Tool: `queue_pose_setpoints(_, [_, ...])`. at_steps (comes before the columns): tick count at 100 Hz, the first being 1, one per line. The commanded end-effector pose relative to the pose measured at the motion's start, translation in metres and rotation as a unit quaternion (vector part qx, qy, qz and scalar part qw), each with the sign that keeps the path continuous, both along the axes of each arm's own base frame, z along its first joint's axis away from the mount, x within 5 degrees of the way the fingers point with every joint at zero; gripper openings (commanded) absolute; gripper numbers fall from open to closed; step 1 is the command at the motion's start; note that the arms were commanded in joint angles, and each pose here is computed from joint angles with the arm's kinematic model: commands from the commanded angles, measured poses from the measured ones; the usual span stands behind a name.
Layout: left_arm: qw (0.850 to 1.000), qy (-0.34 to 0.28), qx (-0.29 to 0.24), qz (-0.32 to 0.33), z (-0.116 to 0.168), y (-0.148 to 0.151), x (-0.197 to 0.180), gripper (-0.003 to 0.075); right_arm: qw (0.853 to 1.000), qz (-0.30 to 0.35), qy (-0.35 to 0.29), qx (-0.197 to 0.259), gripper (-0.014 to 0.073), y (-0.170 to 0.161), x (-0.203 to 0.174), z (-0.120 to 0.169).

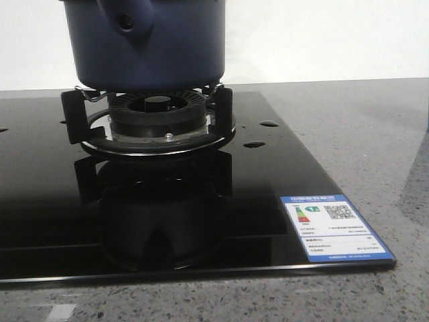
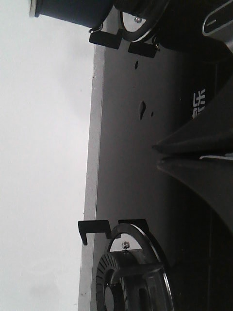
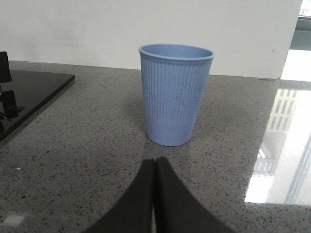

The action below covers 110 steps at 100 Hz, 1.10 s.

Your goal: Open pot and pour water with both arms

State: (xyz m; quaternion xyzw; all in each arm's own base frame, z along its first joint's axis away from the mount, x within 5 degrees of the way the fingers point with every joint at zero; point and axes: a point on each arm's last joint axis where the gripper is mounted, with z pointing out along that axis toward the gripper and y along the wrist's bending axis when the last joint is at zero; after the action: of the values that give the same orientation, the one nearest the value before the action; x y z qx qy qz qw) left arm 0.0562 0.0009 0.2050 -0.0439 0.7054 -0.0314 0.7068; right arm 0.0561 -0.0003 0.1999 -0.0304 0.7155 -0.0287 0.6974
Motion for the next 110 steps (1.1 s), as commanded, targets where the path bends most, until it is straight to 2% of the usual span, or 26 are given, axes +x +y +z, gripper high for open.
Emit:
queue_pose_setpoints(1, [0.999,-0.048,-0.008,-0.002,0.0053,-0.0002,-0.0023,-0.0020,0.999,0.000,-0.036,-0.006,-0.0050,0.0003,-0.0005,-0.0001])
queue_pose_setpoints(103, [0.999,-0.050,-0.008,-0.002,0.0057,-0.0001,-0.0024,-0.0020,0.999,0.001,-0.040,-0.006,-0.0050,0.0004,-0.0005,0.0006])
queue_pose_setpoints(110, [0.998,-0.055,-0.008,-0.002,0.0065,-0.0001,-0.0024,-0.0020,0.999,0.001,-0.040,0.011,-0.0050,0.0004,-0.0005,0.0006])
